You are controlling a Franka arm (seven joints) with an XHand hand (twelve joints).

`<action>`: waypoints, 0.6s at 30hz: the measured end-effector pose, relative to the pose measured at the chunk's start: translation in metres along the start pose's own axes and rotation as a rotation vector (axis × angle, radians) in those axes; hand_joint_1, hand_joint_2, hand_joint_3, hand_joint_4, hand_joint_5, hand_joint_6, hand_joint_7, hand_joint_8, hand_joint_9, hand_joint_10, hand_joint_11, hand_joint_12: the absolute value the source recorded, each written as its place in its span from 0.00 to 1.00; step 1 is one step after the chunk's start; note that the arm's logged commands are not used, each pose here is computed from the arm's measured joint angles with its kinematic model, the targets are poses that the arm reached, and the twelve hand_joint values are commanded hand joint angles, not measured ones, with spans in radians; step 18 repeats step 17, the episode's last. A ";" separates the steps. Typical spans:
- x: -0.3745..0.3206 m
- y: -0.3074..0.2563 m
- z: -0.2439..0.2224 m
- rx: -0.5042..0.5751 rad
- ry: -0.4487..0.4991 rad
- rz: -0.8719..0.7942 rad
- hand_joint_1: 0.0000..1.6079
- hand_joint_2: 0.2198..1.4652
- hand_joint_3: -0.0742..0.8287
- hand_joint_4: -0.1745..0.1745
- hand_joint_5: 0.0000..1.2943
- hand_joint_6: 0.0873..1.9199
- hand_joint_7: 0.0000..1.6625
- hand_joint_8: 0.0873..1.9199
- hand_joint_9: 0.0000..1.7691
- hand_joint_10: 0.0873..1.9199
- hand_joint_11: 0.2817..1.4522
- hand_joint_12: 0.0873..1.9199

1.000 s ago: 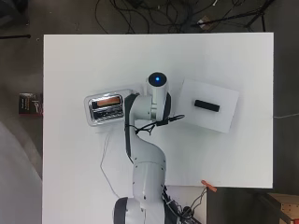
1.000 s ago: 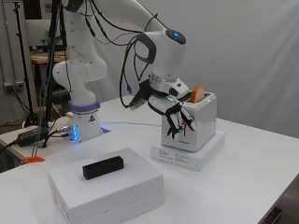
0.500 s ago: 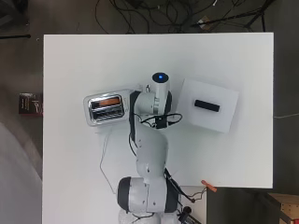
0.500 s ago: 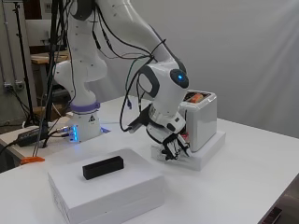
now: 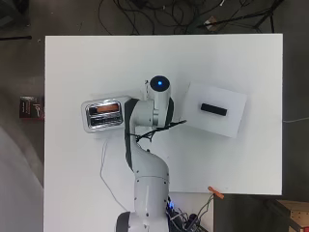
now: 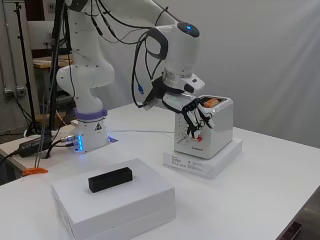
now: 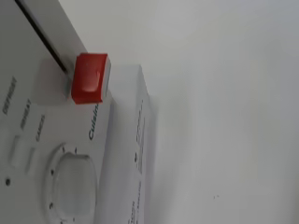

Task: Teleoperate dual arm-hand system to toast a bread

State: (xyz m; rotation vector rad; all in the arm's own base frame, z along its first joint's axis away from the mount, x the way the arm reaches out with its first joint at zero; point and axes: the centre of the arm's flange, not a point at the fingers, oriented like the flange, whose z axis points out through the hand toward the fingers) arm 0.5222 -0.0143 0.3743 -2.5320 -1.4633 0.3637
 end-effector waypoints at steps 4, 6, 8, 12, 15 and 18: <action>-0.007 -0.030 -0.077 -0.118 0.041 -0.025 0.00 0.66 0.08 0.35 0.38 0.00 0.41 0.06 0.43 0.08 0.21 0.07; -0.014 -0.054 -0.119 -0.190 0.070 -0.019 0.00 0.66 0.08 0.37 0.38 0.00 0.44 0.00 0.43 0.00 0.21 0.00; -0.021 -0.082 -0.147 -0.240 0.080 0.004 0.00 0.66 0.08 0.38 0.39 0.00 0.45 0.00 0.44 0.00 0.21 0.00; -0.031 -0.126 -0.170 -0.307 0.024 0.049 0.00 0.67 0.08 0.40 0.41 0.00 0.46 0.00 0.44 0.00 0.21 0.00; -0.029 -0.132 -0.166 -0.305 -0.010 0.060 0.00 0.66 0.08 0.36 0.35 0.00 0.39 0.00 0.40 0.00 0.21 0.00; -0.031 -0.128 -0.163 -0.292 -0.003 0.072 0.00 0.66 0.08 0.31 0.28 0.00 0.34 0.00 0.37 0.00 0.21 0.00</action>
